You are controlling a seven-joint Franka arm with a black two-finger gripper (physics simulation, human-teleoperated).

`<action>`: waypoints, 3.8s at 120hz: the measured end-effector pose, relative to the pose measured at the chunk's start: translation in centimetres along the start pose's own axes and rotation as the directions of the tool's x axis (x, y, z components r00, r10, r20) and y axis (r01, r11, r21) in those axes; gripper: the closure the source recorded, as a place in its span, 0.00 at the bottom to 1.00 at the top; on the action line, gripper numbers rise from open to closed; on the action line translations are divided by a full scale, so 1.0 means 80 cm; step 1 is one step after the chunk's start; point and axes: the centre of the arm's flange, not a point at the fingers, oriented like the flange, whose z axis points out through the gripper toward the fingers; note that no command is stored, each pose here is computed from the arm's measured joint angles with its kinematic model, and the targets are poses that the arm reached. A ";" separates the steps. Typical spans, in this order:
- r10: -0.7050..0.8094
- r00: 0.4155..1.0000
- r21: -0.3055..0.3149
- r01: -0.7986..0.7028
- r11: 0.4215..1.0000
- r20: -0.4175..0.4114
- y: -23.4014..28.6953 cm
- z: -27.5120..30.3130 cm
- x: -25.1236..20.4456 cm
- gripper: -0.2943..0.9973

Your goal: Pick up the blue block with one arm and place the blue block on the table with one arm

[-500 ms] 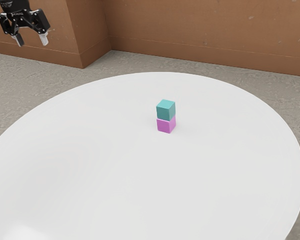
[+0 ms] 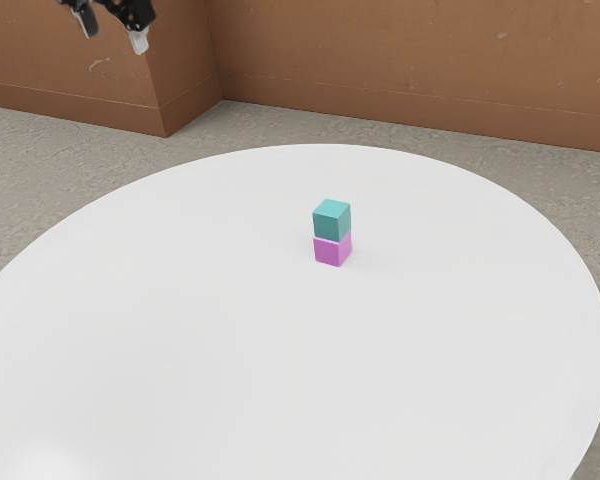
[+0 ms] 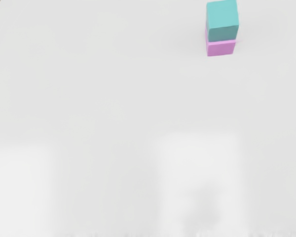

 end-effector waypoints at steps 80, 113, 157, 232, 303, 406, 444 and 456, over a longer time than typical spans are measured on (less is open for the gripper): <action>0.108 0.986 -0.267 -0.140 0.953 -0.131 0.059 0.403 0.225 0.24; 0.208 0.964 -0.257 -0.246 0.935 -0.166 0.184 0.448 0.244 0.25; 0.156 0.977 -0.157 -0.179 0.971 -0.148 0.189 0.485 0.254 0.25; 0.043 0.958 -0.195 -0.101 0.976 -0.283 0.188 0.518 0.272 0.25; 0.015 0.953 -0.207 -0.081 0.975 -0.303 0.188 0.573 0.272 0.25; -0.020 0.886 -0.221 -0.093 0.971 -0.463 0.194 0.589 0.282 0.55; -0.105 0.885 -0.147 0.041 0.988 -0.454 0.020 0.530 0.280 0.57; -0.108 0.895 -0.148 0.047 0.988 -0.433 0.008 0.539 0.275 0.50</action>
